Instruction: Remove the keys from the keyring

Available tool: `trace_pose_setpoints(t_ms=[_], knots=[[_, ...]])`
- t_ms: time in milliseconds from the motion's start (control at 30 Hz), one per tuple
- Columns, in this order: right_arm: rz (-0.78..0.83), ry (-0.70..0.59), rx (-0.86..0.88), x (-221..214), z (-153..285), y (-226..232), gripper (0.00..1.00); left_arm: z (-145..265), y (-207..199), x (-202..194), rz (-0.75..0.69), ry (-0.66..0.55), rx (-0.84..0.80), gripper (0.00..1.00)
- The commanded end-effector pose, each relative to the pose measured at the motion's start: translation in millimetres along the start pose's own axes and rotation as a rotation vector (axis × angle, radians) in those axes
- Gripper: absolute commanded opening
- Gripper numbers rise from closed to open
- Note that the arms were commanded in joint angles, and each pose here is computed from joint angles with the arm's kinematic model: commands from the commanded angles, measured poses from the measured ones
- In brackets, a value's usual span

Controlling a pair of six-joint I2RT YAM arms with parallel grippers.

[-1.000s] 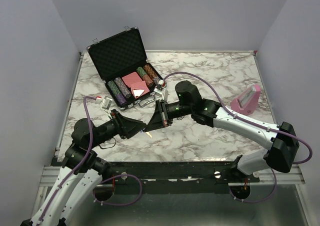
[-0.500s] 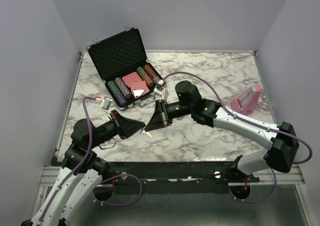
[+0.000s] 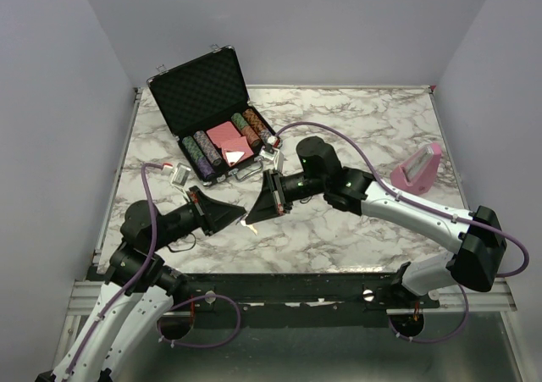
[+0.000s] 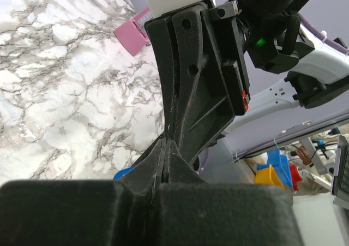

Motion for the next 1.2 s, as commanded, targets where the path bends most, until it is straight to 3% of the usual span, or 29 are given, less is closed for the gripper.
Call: trace_pose_setpoints(t_ms=[0, 233, 633, 1167], knots=[[0.043, 0.005, 0.056, 4.5, 3.0, 14.8, 0.01, 1.8, -9.5, -2.1, -0.055, 0.072, -0.038, 0.00], [0.075, 0.062, 0.027, -0.1, 6.5, 14.3, 0.01, 0.4, -5.8, -7.6, -0.110, 0.260, 0.015, 0.00], [0.142, 0.151, -0.002, -5.2, 13.2, 13.9, 0.01, 7.6, -20.5, -6.5, -0.177, 0.469, 0.000, 0.00], [0.190, 0.198, 0.031, -7.2, 16.0, 18.8, 0.01, 2.9, -26.2, -3.6, -0.176, 0.550, -0.054, 0.00]])
Point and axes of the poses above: each gripper's point midway between its finger pads, its own z axis back along the fingers, its own y axis along the line the jaws close on, x = y × z, the point moved 6 cm from there along z, back along the fingers, and after that the axes turned 7 degrees about z, right-handed, at the moved point
